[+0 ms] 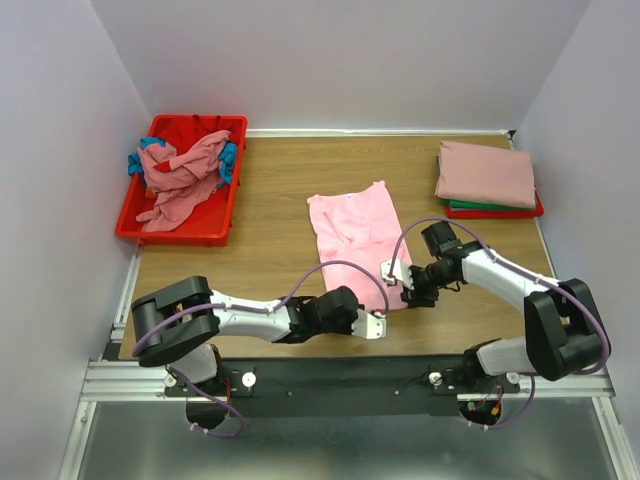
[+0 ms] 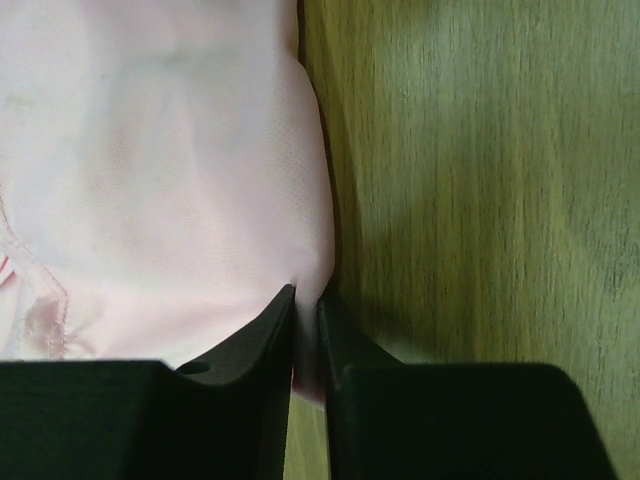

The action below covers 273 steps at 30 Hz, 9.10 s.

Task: Fold and stack the t-shirts
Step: Fold the tshirt, then neatly place the folded tshirt to the corner

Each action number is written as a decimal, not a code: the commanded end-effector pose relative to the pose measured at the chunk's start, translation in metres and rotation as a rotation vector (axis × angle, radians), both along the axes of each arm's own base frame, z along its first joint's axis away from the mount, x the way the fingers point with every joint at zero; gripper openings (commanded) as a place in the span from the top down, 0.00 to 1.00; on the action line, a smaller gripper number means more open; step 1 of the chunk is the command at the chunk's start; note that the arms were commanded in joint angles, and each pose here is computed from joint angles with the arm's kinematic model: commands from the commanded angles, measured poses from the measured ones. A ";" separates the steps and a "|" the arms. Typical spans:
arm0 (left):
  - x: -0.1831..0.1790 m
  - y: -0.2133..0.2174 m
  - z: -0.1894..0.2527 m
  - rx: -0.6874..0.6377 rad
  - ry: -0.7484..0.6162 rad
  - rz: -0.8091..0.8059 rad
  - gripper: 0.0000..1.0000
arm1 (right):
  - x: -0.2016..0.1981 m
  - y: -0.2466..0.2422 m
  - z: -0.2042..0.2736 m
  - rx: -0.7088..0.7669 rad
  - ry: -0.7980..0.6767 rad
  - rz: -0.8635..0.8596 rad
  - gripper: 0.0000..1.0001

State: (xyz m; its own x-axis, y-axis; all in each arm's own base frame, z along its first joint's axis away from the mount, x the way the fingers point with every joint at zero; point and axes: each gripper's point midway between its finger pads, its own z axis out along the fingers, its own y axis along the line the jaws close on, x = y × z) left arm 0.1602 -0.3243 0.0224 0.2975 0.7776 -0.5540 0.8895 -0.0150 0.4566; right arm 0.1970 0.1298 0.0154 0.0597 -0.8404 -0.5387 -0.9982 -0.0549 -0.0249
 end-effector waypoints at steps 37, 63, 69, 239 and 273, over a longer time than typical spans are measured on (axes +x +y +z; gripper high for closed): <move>-0.028 0.016 0.064 -0.114 0.047 -0.096 1.00 | -0.037 -0.003 0.059 0.013 0.108 0.000 1.00; 0.082 0.030 0.157 -0.275 -0.213 0.022 1.00 | 0.090 0.030 0.128 0.042 -0.099 -0.158 1.00; 0.128 0.031 0.163 -0.275 -0.275 0.054 1.00 | 0.139 0.027 0.130 -0.017 -0.162 -0.240 1.00; 0.120 0.189 0.252 -0.945 -0.040 0.834 0.06 | 0.276 0.080 0.021 0.326 0.392 -0.954 0.07; 0.091 0.185 0.285 -1.070 -0.107 0.677 0.06 | 0.238 0.120 0.067 0.430 0.713 -0.889 1.00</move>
